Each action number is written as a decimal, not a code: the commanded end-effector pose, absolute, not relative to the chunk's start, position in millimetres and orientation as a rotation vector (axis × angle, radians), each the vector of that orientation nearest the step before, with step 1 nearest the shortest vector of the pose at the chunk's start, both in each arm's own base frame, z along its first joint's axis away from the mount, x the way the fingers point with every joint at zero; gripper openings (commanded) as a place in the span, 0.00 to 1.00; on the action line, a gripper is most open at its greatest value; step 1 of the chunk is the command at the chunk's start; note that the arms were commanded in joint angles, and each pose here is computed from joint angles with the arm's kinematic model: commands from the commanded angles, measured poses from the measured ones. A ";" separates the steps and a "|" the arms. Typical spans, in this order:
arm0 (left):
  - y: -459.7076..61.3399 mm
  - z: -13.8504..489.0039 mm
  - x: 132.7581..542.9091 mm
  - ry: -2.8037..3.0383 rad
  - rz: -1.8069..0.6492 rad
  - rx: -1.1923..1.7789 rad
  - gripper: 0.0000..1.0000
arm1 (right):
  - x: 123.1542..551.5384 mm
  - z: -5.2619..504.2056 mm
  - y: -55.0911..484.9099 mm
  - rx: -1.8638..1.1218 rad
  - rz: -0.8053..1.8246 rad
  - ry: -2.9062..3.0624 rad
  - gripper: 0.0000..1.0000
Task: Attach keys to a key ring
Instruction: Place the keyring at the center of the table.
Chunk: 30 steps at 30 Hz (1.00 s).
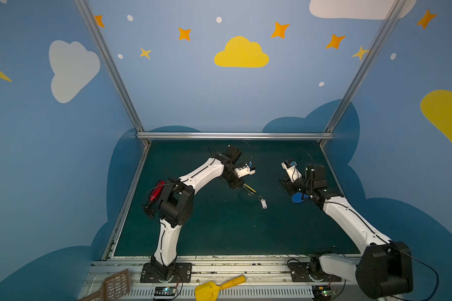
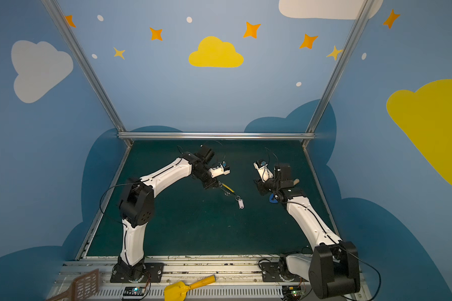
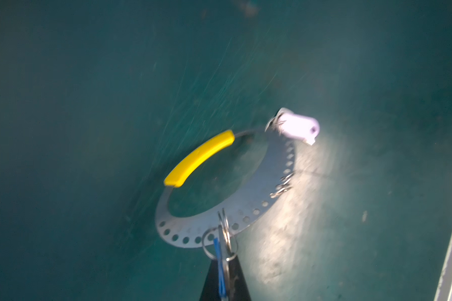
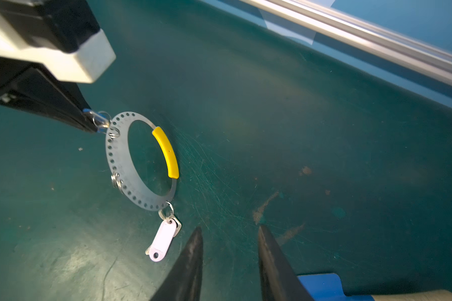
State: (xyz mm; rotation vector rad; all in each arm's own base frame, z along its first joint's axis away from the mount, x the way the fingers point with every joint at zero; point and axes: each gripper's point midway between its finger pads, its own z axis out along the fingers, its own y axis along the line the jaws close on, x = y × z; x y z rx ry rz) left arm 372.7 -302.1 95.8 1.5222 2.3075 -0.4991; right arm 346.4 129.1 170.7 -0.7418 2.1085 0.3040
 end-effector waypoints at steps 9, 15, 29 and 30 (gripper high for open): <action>-235.9 54.5 363.8 2.509 -0.500 1.479 0.04 | 371.3 164.3 142.9 -0.839 0.346 2.114 0.36; -215.0 29.4 357.1 2.615 -0.456 1.430 0.10 | 381.6 152.2 145.1 -0.822 0.367 2.164 0.36; -164.3 57.8 362.7 2.590 -0.351 0.977 0.73 | 386.2 138.1 95.6 -0.581 0.299 2.248 0.67; -156.8 65.5 368.7 2.548 -0.321 0.902 0.80 | 387.7 139.3 90.1 -0.549 0.303 2.237 0.89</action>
